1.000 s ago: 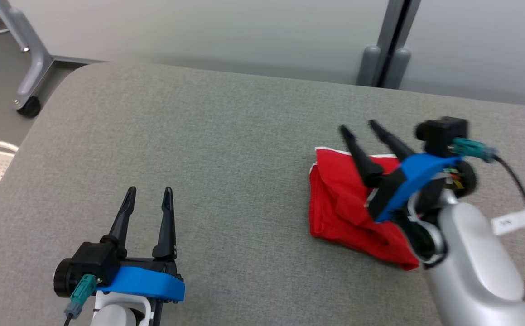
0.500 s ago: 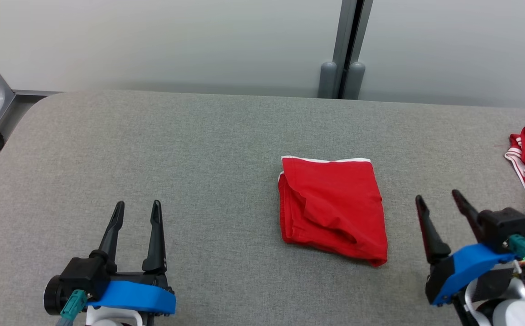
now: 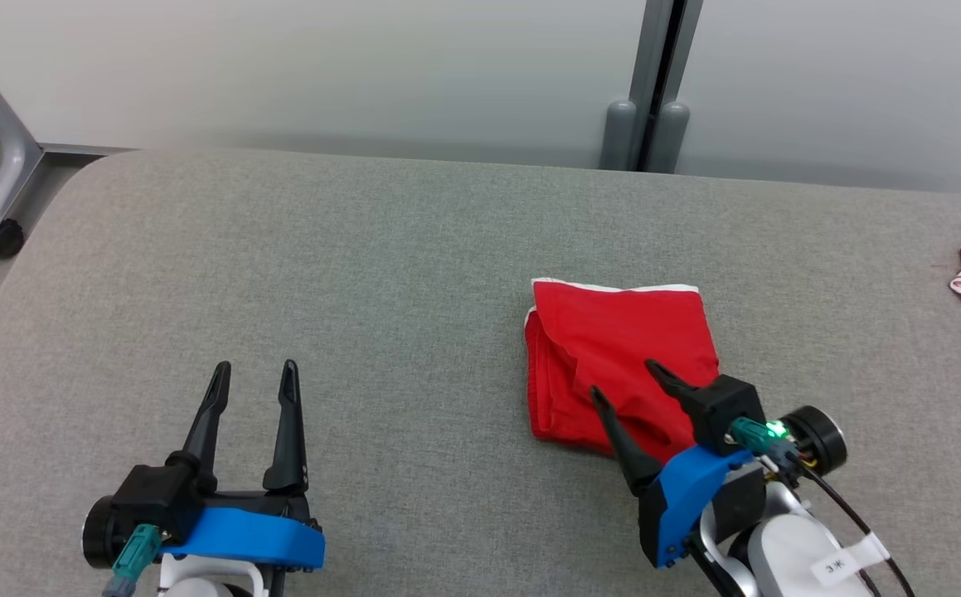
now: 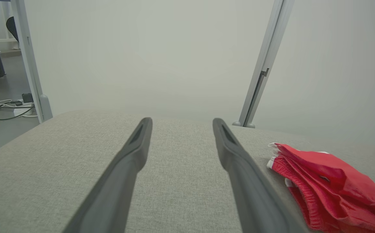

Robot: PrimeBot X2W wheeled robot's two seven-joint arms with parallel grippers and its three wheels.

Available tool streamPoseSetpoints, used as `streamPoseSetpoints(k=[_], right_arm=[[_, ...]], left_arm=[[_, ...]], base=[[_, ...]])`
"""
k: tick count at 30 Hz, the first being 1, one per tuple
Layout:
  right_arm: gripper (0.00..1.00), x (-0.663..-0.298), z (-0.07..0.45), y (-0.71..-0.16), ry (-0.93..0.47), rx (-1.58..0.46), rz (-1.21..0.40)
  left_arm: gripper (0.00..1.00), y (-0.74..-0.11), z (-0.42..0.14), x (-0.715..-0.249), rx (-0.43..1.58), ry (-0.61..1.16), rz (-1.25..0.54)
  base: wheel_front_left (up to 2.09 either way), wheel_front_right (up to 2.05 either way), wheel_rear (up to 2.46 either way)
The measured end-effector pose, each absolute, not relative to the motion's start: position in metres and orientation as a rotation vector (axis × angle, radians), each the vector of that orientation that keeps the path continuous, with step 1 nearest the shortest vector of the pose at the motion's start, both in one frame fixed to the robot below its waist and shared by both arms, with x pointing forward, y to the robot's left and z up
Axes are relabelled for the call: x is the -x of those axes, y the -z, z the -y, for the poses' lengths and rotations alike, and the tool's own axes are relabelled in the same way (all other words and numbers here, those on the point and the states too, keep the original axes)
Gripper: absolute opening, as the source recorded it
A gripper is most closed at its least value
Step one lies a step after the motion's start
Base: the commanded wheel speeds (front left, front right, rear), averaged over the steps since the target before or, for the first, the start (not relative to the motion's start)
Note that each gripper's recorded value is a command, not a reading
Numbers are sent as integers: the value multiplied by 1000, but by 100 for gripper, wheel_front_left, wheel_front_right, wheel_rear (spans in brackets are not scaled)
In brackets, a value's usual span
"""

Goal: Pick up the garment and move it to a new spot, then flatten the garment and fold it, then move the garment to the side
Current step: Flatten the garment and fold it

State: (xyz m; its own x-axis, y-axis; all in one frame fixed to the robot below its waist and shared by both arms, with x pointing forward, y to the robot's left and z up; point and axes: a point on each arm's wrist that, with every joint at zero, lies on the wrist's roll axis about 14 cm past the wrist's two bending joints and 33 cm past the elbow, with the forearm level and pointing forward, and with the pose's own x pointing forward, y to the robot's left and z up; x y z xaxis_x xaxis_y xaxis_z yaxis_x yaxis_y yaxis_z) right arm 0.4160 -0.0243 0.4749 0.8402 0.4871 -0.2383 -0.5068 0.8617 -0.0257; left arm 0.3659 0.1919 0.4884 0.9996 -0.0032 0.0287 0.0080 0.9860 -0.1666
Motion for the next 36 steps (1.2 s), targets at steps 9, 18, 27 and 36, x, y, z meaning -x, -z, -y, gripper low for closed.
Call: streamPoseSetpoints(k=[9, 18, 27, 36], right_arm=[[100, -432, -9, -445, -624, 115, -318], [39, -437, -19, -430, -650, 107, -350], [0, -430, -26, -428, -681, 110, -343], [0, -414, -45, -422, -753, 89, -371]], left_arm=[[100, -488, -200, -368, 158, -16, 27], [100, -485, -209, -366, 152, -44, 17], [100, -484, -208, -367, 153, -41, 16], [100, -483, -206, -368, 154, -36, 11]], base=[[0, 0, 0], [0, 0, 0], [0, 0, 0], [0, 0, 0]])
